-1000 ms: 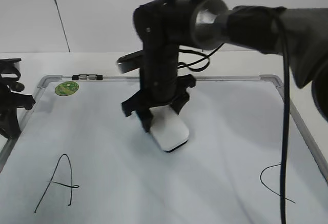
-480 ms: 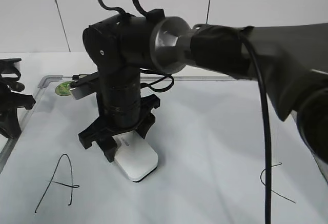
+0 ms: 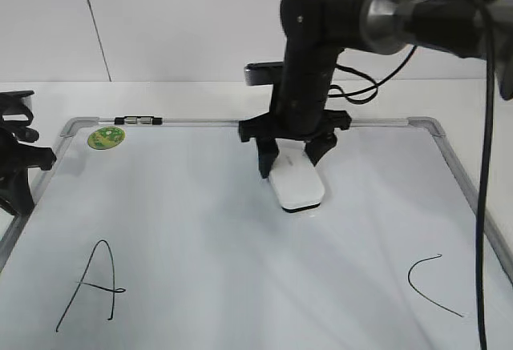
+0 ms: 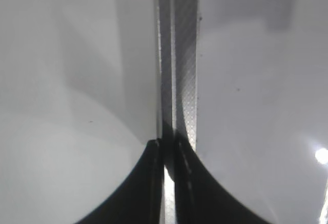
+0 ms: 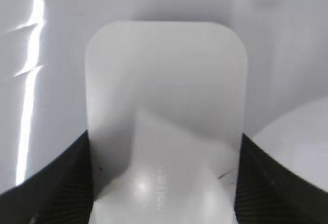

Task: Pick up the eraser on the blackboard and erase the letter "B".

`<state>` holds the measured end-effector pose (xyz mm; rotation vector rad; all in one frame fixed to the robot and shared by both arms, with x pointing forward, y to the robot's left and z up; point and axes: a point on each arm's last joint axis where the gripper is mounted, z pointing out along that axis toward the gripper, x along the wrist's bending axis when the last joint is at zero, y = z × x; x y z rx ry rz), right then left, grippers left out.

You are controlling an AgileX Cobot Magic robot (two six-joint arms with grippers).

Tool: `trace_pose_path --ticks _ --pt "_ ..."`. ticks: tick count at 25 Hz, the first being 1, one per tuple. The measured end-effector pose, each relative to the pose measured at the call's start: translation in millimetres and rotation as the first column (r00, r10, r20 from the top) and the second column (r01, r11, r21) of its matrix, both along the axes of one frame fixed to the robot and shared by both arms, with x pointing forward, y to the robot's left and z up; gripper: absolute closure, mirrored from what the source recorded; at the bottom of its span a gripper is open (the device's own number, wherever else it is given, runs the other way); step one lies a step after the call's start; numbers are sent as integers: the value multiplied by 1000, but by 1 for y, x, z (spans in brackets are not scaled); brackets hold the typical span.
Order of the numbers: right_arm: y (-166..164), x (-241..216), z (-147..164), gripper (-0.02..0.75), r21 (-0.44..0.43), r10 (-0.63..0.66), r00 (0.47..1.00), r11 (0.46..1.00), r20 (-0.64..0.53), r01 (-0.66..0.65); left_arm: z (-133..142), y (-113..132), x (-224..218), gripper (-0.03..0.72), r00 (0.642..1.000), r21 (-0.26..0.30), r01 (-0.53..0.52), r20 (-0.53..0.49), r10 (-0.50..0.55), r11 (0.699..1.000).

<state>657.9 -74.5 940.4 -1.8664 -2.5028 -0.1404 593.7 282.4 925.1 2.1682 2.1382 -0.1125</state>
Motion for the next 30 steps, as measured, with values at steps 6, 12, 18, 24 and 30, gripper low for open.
trace_pose_path --ticks 6,12,18,24,30 --pt "-20 10 0 216 0 -53 999 999 -1 53 0 0 0 666 1000 0 0 0 0 1000" --pt "-17 9 5 217 76 -7 1000 997 -18 8 0 0 0 665 1000 0 0 -2 0 1000" --pt "-23 4 24 217 89 23 1000 996 15 -24 0 0 0 664 1000 -1 1 -6 -1 1000" --pt "-43 -7 95 217 110 -12 987 994 160 -6 0 0 0 664 1000 -1 1 -6 -1 1000" --pt "-88 -23 98 217 84 -95 989 993 111 86 0 0 0 664 1000 -1 1 -6 -1 1000"
